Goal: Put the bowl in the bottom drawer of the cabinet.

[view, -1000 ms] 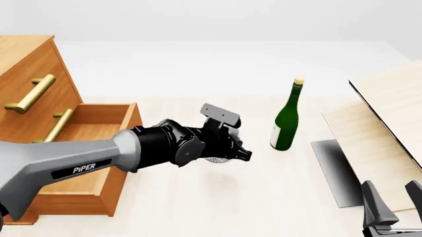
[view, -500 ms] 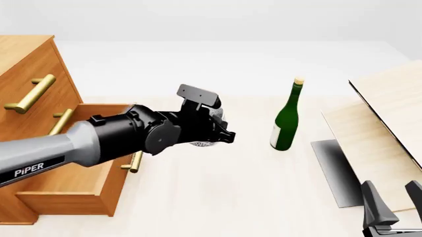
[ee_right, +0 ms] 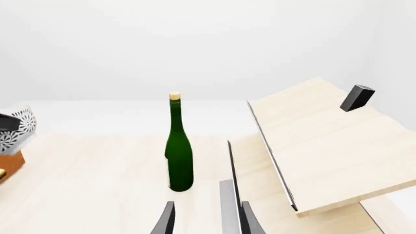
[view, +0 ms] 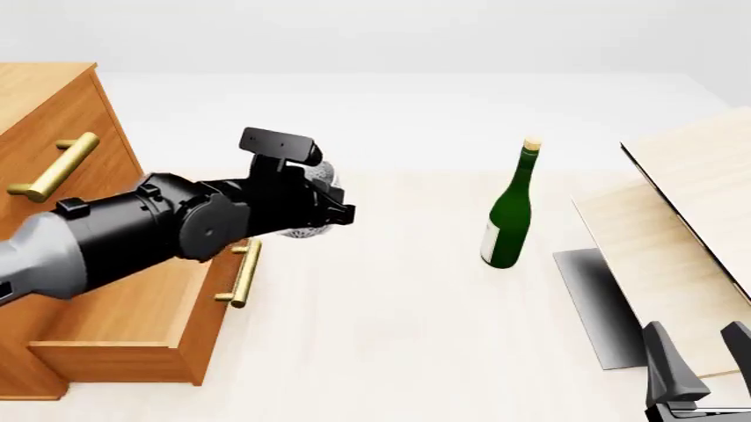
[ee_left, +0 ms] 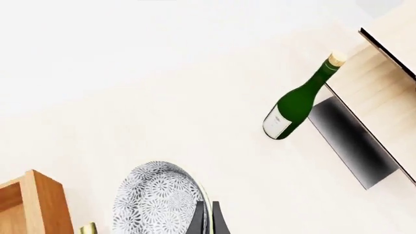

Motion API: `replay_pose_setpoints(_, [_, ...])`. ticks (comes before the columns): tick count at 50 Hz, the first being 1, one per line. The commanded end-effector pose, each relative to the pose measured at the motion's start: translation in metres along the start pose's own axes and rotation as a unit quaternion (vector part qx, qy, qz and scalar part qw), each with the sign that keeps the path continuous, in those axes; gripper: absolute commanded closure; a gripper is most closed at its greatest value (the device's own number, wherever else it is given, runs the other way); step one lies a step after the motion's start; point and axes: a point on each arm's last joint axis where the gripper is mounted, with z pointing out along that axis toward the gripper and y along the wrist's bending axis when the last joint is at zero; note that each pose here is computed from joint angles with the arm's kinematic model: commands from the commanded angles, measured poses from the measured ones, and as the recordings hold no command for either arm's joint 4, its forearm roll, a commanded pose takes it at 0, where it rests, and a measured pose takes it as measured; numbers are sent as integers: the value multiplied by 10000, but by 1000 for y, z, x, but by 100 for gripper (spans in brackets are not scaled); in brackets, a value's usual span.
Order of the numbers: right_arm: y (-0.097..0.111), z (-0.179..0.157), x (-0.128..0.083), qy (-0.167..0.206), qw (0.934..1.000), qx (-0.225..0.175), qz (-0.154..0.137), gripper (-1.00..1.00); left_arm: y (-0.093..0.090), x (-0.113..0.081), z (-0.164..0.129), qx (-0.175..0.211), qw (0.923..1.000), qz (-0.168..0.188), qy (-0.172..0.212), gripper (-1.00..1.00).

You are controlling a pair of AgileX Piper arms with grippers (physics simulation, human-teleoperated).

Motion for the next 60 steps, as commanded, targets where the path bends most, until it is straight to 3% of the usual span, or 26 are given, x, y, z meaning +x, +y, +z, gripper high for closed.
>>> replay_pose_setpoints(1, [0,0,0,0,10000,0,0,-100,24,-4,-15,-314,9994,-96,-115,100])
replay_pose_setpoints(13, [0,0,0,0,10000,0,0,-100,35,-3,-29,-457,9984,-233,-224,100])
replay_pose_setpoints(41, [0,0,0,0,10000,-1,0,-100,79,11,-63,-1149,9910,-568,-393,100])
replay_pose_setpoints(60, [0,0,0,-1,10000,0,0,-100,93,28,-75,-1393,9852,-899,-432,100])
